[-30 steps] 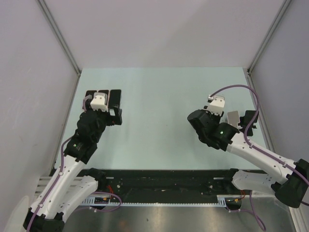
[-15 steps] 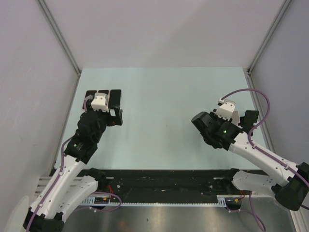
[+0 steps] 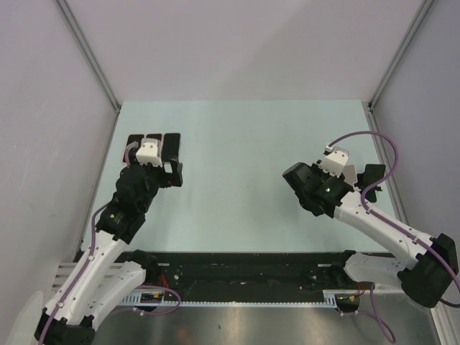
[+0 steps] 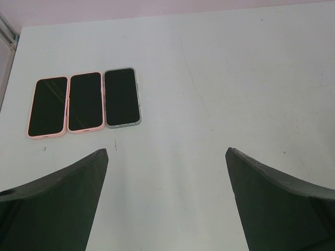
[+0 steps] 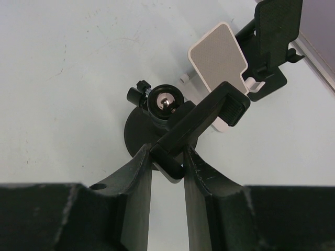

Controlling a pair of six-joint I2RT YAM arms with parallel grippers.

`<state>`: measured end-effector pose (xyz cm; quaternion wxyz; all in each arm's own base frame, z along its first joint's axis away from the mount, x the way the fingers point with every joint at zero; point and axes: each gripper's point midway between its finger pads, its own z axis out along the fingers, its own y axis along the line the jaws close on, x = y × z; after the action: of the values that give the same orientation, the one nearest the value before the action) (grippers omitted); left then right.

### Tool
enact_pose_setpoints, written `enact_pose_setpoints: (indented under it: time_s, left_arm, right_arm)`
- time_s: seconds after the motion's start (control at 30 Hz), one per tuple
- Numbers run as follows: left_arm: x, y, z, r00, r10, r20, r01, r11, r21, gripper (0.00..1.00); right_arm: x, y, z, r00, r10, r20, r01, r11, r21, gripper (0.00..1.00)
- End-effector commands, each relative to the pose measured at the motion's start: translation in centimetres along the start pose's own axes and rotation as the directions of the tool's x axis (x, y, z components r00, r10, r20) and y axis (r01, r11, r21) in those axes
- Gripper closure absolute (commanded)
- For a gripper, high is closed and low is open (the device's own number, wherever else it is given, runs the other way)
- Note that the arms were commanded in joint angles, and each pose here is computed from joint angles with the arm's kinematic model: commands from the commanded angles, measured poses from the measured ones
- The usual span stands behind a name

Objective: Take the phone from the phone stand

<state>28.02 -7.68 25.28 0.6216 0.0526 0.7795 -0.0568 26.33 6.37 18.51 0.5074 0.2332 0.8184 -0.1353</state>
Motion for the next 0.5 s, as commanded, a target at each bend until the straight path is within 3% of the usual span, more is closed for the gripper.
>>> enact_pose_setpoints:
  time_s: [0.0,0.27,0.47]
  left_arm:
    - [-0.5,-0.1,0.2,0.999,0.025,0.024,-0.025,1.0,0.005,0.0]
    - [-0.5,-0.2,0.2,0.999,0.027,0.023,-0.028,1.0,0.007,0.0]
    - [-0.4,-0.1,0.3,0.999,0.028,0.02,-0.028,1.0,0.005,0.0]
  right_arm:
    - [-2.5,0.6,0.2,0.985,0.139,0.104,-0.14,0.99,0.002,0.78]
    - [-4.2,1.2,-1.0,0.982,0.141,0.125,-0.132,0.988,-0.077,0.37]
    - [-6.8,2.2,-2.7,0.967,0.189,0.17,-0.158,0.97,-0.182,0.18]
